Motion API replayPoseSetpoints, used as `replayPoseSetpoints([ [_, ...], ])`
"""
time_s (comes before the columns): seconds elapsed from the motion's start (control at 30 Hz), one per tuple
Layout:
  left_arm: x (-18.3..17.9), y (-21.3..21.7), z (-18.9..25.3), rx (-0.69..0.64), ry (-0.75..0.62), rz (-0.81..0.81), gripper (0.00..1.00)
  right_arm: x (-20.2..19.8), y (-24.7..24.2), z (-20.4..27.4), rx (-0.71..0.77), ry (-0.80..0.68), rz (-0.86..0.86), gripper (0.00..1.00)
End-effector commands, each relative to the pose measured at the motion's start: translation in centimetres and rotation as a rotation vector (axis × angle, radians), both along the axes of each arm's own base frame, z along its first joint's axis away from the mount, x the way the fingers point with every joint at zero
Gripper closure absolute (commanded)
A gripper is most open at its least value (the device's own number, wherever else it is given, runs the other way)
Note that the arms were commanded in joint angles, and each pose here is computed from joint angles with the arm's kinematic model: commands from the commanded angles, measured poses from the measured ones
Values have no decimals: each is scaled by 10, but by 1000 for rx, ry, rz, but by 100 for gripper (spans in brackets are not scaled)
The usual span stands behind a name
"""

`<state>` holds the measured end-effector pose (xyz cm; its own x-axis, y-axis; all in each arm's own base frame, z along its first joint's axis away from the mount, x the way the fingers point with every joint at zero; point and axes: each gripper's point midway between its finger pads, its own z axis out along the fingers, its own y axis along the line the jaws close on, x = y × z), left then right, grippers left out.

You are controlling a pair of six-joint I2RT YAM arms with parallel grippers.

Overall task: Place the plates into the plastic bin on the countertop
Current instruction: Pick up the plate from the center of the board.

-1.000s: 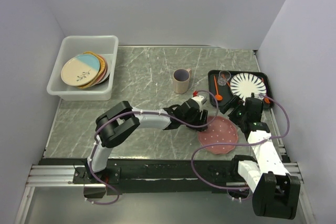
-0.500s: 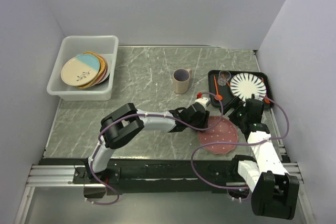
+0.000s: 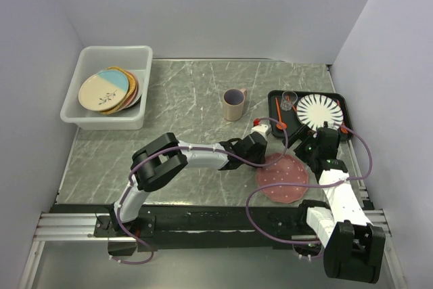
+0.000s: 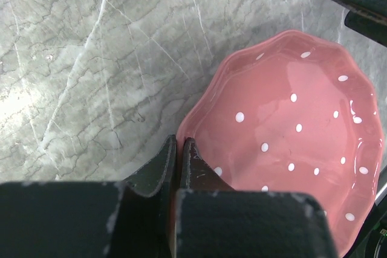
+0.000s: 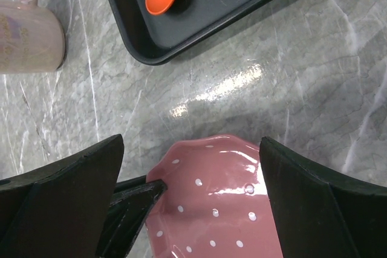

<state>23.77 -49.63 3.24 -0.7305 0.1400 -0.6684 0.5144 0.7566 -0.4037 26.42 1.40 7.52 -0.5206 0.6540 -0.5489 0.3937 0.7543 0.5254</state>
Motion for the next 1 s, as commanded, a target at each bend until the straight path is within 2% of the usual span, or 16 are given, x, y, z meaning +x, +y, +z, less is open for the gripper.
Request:
replayPoseSetpoints([
  [0.0, -1, 40, -33, 165, 12, 46, 99, 6, 1, 5, 1, -38, 21, 0],
  [0.17, 19, 67, -34, 139, 58, 113, 99, 6, 4, 2, 11, -29, 37, 0],
  [0.4, 47, 133, -44, 151, 106, 253, 99, 5, 13, -4, 43, -14, 84, 1],
  [0.6, 71, 180, -43, 149, 134, 368, 99, 4, 37, -14, 82, 9, 174, 5],
  [0.97, 80, 203, -39, 140, 143, 415, 99, 1, 82, -33, 126, 70, 306, 9],
])
